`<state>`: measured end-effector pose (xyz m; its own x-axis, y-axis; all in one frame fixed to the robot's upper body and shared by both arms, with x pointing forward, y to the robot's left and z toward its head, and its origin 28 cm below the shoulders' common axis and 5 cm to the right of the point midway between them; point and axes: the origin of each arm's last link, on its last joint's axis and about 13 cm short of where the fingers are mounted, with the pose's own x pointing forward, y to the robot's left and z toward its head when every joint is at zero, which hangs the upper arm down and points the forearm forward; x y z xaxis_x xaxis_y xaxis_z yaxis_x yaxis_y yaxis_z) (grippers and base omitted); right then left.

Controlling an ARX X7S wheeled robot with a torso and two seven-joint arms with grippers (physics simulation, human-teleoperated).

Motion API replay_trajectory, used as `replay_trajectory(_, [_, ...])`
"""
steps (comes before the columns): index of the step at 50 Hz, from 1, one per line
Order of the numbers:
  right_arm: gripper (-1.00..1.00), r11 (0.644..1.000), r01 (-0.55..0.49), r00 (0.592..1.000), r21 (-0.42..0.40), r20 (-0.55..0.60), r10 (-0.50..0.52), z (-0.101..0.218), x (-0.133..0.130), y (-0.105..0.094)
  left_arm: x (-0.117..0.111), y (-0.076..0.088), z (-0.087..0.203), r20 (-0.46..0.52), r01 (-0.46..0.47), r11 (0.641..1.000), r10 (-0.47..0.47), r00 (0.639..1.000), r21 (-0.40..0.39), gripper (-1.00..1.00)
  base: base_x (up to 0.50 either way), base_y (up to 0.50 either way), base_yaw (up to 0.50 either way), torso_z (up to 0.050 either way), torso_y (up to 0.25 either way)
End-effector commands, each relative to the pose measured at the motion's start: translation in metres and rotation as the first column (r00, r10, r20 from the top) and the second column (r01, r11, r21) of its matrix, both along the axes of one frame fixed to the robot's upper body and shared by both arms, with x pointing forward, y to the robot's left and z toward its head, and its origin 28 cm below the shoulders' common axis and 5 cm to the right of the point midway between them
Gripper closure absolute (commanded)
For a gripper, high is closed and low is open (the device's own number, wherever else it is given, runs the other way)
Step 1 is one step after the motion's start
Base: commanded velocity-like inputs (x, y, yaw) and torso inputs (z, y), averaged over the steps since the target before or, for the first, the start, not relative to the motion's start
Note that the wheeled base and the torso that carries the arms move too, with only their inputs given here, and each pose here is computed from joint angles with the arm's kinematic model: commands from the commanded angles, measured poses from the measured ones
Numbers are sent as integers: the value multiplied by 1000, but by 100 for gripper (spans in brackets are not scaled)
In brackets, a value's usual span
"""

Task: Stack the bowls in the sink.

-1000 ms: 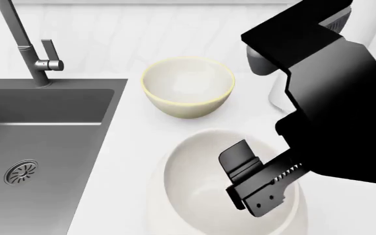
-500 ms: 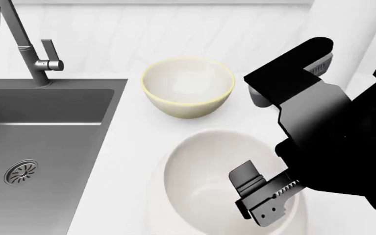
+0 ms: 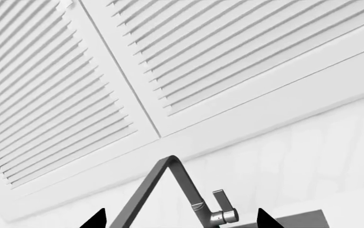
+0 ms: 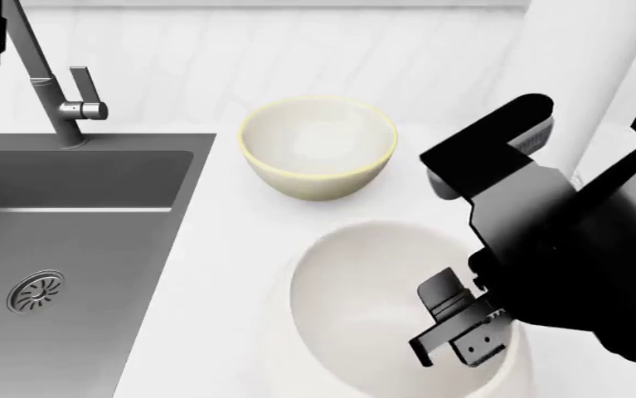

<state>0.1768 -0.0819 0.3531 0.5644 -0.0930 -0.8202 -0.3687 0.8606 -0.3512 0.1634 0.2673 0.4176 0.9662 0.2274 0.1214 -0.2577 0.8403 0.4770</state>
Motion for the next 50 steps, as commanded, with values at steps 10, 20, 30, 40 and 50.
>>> replay_trajectory(10, [100, 998, 29, 996, -50, 84, -25, 7, -7, -10, 1, -1, -1, -2, 2, 1000, -2, 1000, -1, -100, 0, 0, 0, 0, 0])
replay_trajectory(20, [100, 997, 69, 972, 19, 225, -72, 39, -24, -18, 1, -1, -3, -4, 4, 1000, -4, 1000, -11, -100, 0, 0, 0, 0, 0])
replay_trajectory(30, [100, 991, 108, 944, 78, 305, -127, 48, -30, -34, 1, -3, -3, -4, 21, 999, -21, 1000, -39, -100, 0, 0, 0, 0, 0])
replay_trajectory(40, [100, 991, 103, 952, 84, 279, -123, 42, -38, -46, 15, -21, -5, 25, 139, 962, -137, 990, -236, -100, 0, 0, 0, 0, 0])
replay_trajectory(50, [100, 992, 107, 953, 70, 276, -122, 36, -42, -56, 47, -50, -8, -1, 227, 905, -244, 970, -360, -100, 0, 0, 0, 0, 0])
